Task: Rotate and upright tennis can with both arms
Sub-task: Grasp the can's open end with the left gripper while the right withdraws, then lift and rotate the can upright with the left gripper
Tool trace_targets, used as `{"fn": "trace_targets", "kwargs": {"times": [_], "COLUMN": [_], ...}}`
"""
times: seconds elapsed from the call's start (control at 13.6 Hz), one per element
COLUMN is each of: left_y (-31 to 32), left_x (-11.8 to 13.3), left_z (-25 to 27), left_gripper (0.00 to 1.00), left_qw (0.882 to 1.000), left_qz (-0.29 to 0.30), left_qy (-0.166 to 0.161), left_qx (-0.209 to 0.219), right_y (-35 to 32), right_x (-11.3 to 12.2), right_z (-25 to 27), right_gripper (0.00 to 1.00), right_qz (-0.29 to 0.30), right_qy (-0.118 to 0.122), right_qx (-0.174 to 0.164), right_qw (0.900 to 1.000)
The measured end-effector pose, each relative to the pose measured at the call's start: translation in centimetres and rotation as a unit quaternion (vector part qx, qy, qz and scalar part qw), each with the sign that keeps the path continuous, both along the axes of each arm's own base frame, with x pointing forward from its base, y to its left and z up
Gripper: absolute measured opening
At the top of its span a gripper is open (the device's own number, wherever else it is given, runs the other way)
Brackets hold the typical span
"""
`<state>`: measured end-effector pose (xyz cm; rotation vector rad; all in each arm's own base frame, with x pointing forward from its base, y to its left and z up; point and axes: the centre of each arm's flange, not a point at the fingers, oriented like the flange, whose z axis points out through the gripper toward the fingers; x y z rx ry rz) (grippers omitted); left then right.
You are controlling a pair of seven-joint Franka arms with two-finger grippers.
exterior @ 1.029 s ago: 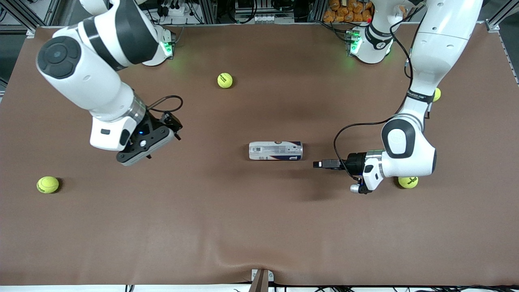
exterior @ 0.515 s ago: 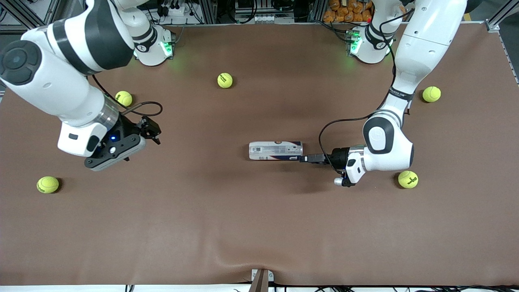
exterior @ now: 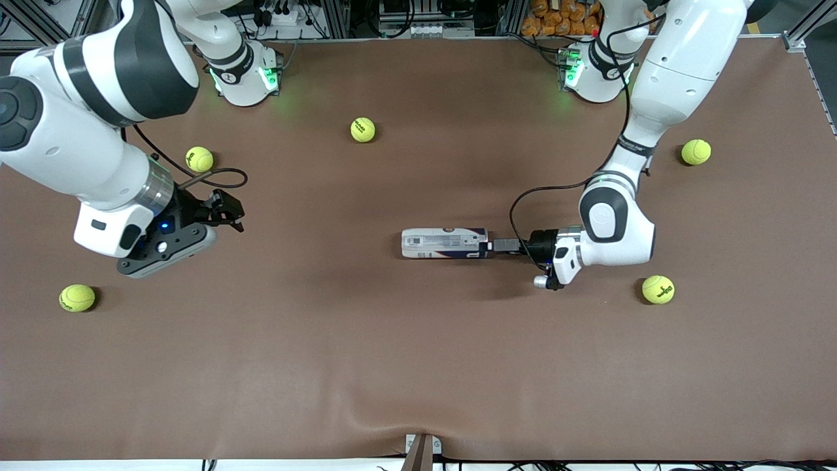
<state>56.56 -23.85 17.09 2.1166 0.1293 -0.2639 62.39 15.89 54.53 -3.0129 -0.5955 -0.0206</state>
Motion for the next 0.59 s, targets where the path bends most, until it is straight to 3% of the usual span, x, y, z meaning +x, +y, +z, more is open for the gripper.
{"fn": "trace_targets", "kwargs": {"times": [0.29,0.59], "left_y": [-1.3,-2.1], "left_x": [-1.0,-1.7], "left_z": [-0.5,-0.9], "left_gripper": [1.0,0.95], "left_qw": [1.0,1.0], "left_qz": [0.004,0.014], "left_qy": [0.0,-0.001], "left_qx": [0.0,-0.011], "right_y": [-6.0,-9.6], "right_x": [0.4,-0.4], "right_z": [-0.4,0.9], "right_gripper": [1.0,1.0], "right_qz": [-0.061,-0.109], "right_qy": [0.034,0.047], "right_qx": [-0.008,-0.019], "right_qw": [0.998,0.993]}}
